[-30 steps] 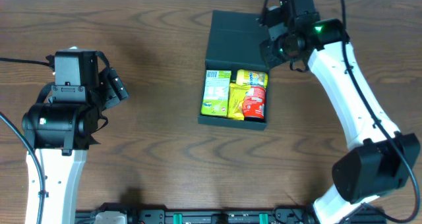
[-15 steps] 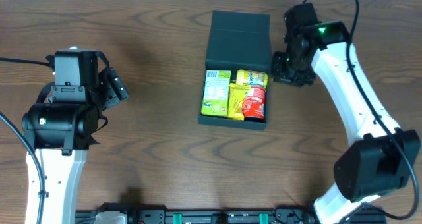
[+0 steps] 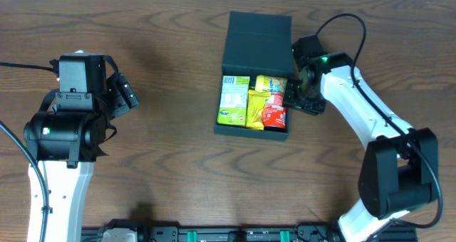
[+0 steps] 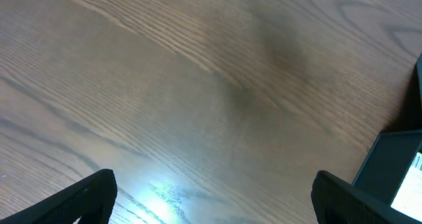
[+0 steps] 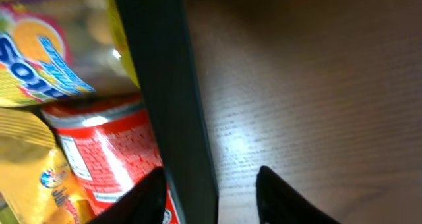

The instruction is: Pack container

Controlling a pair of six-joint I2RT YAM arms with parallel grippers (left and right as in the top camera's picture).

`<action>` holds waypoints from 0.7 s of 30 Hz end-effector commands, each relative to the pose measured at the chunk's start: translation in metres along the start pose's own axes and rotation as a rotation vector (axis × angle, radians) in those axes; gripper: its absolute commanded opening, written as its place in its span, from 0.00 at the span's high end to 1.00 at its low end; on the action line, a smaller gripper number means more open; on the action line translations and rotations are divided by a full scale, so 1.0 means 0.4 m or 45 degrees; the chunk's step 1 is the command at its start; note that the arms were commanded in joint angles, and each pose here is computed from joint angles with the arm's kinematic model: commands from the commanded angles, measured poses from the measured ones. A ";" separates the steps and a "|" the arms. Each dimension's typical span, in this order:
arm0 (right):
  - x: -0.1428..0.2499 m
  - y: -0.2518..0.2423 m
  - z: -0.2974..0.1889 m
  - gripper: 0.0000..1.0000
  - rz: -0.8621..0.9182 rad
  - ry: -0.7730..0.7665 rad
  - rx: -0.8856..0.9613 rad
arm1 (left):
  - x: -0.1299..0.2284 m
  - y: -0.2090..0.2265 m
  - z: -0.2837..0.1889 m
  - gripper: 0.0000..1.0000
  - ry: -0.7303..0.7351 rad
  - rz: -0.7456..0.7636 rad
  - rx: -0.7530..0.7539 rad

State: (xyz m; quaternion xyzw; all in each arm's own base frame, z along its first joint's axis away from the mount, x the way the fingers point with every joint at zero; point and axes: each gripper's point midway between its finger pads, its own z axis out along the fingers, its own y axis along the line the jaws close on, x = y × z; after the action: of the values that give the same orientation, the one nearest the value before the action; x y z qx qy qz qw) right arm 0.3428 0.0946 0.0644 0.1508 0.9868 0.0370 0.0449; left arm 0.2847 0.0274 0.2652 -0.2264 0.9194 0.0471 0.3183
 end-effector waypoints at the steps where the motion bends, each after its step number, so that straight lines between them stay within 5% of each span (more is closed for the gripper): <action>1: -0.003 0.002 0.005 0.71 0.009 -0.008 0.004 | 0.006 0.006 0.007 0.05 0.014 -0.016 -0.013; 3: -0.002 0.000 0.005 0.92 0.007 -0.006 0.005 | 0.006 0.006 0.007 0.05 0.014 -0.016 -0.013; 5: 0.002 -0.002 0.005 0.98 -0.010 0.003 0.011 | 0.006 0.006 0.007 0.05 0.014 -0.016 -0.013; 21: 0.097 -0.012 -0.001 0.98 -0.426 0.117 0.180 | 0.006 0.006 0.007 0.05 0.014 -0.016 -0.013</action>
State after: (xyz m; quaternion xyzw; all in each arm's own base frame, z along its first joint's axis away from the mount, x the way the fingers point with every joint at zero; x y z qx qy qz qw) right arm 0.3125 0.0969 0.0642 0.0480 0.9988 -0.0097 0.0010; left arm 0.2847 0.0274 0.2652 -0.2264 0.9194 0.0471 0.3183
